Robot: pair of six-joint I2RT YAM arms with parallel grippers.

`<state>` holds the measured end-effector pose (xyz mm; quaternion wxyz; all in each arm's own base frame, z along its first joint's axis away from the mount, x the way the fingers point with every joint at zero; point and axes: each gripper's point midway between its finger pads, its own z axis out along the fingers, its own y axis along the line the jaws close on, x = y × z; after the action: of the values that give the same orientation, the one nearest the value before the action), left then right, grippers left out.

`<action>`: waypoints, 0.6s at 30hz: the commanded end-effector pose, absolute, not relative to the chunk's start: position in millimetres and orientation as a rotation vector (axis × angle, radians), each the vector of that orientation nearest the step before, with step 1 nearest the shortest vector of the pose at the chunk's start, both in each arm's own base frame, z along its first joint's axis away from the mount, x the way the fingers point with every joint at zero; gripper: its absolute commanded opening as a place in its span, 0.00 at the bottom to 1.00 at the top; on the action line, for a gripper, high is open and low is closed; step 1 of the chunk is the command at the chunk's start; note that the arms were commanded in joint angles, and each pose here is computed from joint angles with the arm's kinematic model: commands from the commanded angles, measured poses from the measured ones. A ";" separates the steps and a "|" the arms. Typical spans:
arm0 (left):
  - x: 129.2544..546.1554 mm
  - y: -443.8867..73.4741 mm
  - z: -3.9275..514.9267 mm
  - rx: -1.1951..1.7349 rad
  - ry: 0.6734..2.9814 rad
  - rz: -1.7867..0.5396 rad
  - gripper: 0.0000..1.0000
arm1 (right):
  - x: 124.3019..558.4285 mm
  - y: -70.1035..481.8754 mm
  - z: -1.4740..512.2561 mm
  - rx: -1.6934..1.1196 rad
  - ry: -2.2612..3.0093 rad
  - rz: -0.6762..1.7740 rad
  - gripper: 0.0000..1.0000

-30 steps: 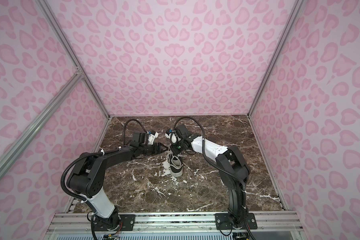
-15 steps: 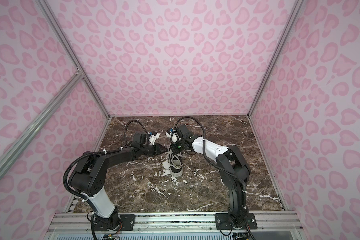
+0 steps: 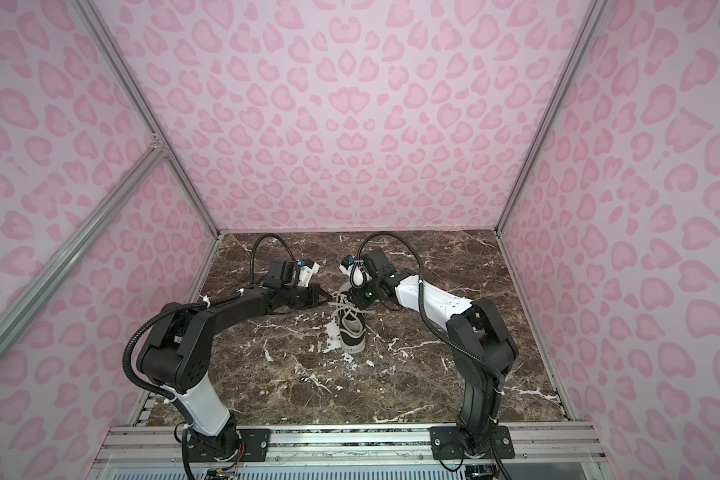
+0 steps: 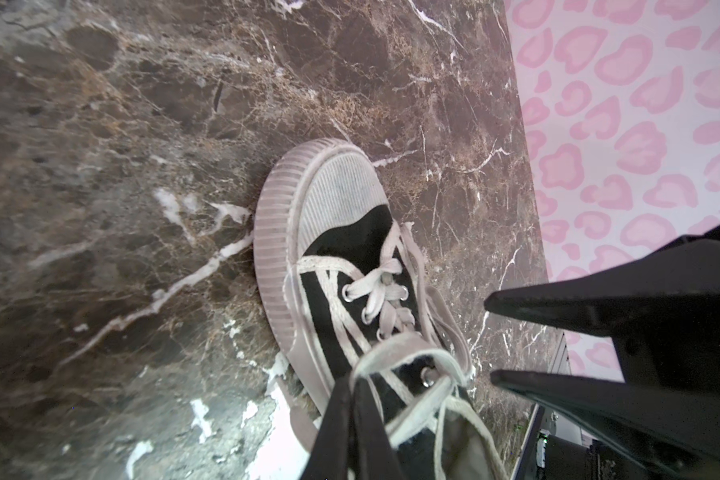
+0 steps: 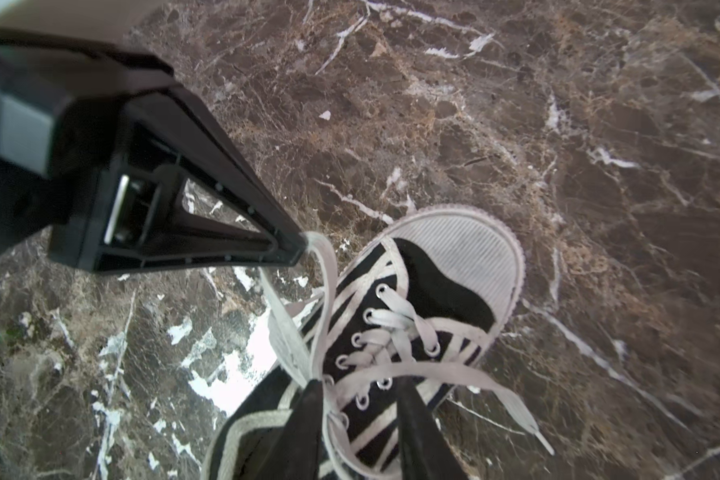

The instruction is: Tie the shoes

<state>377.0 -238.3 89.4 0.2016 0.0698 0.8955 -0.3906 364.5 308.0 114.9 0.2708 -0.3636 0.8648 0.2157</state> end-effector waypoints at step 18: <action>370.9 -228.4 84.7 0.289 2.564 -0.965 0.06 | 347.2 311.8 75.5 -1.264 2.382 0.435 0.21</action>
<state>369.8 -230.2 80.1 0.1856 0.0900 0.9121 -0.3544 347.6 319.0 84.7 0.2146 -0.4491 0.8496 0.1741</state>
